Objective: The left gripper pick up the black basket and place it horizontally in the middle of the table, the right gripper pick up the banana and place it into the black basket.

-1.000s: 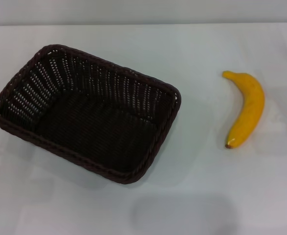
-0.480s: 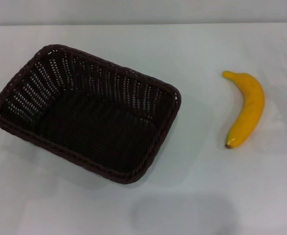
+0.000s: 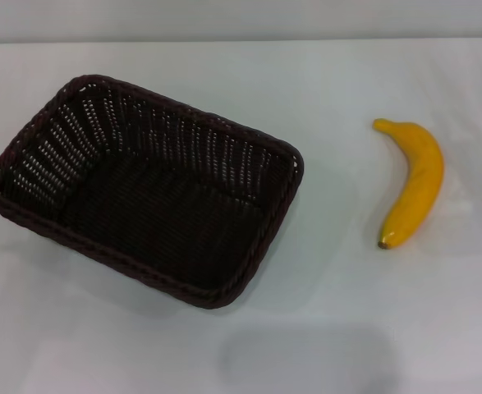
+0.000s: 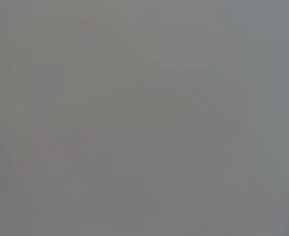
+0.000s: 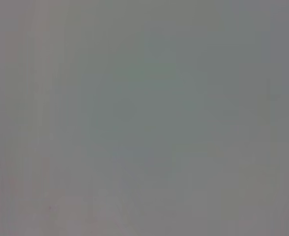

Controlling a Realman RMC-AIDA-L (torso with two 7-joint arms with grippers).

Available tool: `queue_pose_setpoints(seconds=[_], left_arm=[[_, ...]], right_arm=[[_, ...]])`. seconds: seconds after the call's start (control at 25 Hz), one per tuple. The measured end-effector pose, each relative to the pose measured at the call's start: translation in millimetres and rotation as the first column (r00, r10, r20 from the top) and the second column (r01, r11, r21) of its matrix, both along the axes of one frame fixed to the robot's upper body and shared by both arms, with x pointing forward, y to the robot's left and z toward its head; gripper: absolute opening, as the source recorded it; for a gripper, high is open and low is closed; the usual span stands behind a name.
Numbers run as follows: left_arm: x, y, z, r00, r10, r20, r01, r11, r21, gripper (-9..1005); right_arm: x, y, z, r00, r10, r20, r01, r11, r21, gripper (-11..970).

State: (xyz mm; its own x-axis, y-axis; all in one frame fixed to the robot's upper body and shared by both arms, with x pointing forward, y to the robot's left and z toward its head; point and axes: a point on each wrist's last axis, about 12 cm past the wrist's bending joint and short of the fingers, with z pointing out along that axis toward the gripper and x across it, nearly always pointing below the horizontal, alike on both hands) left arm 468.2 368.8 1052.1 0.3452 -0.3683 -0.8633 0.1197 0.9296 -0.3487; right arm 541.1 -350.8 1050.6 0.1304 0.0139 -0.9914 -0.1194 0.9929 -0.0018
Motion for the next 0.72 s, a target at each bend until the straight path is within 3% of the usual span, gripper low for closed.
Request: queue_pose_setpoints(seconds=[0.12, 0.28, 0.44, 0.6, 0.72], left_arm=[[1.2, 24, 11.0, 0.99, -0.126, -0.061, 0.124, 0.992, -0.037, 884], [10.3, 50, 29.3, 0.947, -0.249, -0.205, 0.241, 0.968, -0.065, 884], [30.4, 75, 63.7, 0.83, -0.378, -0.411, 0.372, 0.923, -0.099, 881], [49.7, 86, 96.3, 0.681, -0.451, -0.577, 0.469, 0.874, -0.129, 879], [66.7, 86, 123.0, 0.544, -0.452, -0.707, 0.53, 0.838, -0.129, 878]], right_arm=[[-1.1, -1, 0.2, 1.0, 0.0, 0.004, 0.0, 1.0, 0.0, 264], [-5.3, 0, -0.7, 1.0, 0.002, 0.013, -0.002, 1.0, 0.007, 268], [-8.2, 0, -3.3, 1.0, -0.001, 0.005, 0.001, 1.0, 0.011, 287], [-11.8, 0, -4.1, 1.0, 0.002, 0.011, -0.002, 1.0, 0.012, 306], [-17.1, -1, -4.2, 1.0, 0.018, 0.022, -0.018, 1.0, 0.002, 320]])
